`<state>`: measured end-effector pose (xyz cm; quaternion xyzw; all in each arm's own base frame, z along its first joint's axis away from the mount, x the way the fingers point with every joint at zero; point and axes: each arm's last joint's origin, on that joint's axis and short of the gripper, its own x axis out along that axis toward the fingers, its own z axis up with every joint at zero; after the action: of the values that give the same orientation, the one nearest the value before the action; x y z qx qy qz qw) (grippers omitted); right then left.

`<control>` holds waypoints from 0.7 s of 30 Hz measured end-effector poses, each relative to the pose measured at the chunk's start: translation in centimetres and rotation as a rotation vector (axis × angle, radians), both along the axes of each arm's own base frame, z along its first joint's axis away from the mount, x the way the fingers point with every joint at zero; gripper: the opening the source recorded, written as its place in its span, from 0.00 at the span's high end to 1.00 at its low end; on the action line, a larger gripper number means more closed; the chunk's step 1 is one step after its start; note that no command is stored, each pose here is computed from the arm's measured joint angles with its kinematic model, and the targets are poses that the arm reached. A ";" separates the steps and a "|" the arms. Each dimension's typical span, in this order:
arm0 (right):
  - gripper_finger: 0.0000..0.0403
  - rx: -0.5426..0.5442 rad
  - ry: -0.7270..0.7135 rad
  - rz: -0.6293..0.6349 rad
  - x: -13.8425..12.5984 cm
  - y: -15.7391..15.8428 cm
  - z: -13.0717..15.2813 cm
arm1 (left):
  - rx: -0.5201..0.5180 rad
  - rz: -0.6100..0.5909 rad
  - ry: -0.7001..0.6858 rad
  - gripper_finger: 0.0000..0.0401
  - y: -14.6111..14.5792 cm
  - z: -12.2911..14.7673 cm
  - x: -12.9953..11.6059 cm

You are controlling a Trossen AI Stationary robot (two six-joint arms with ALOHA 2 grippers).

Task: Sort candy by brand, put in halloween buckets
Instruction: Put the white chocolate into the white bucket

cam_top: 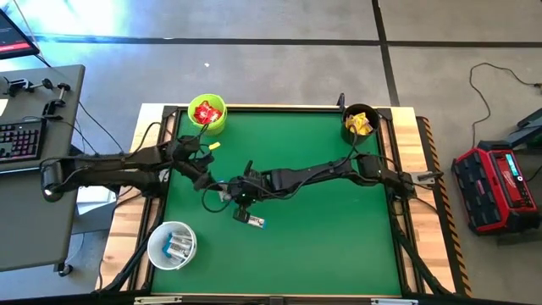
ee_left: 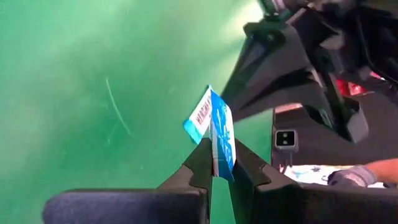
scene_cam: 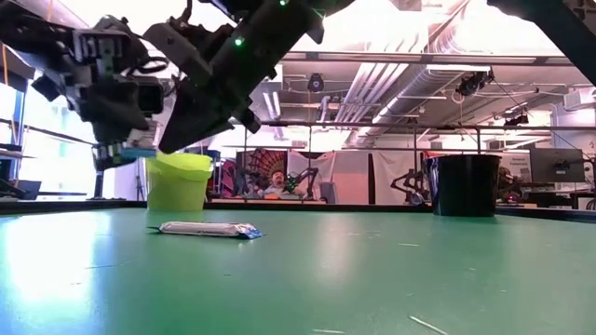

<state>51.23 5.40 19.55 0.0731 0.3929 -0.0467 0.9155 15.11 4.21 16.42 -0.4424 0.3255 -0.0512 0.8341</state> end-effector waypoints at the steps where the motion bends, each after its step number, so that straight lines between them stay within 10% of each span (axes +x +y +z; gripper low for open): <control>1: 1.00 0.001 0.001 0.006 0.0 0.3 -0.1 | 0.004 0.001 0.006 0.96 -0.2 0.2 -0.3; 21: 1.00 0.122 0.012 0.150 -0.8 4.9 0.3 | 0.228 -0.064 -0.050 0.96 -4.2 11.7 -3.1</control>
<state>50.41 10.34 19.82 0.0991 0.4049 0.0454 0.9078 12.00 0.05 28.16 -0.3325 0.3222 -0.0516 0.8849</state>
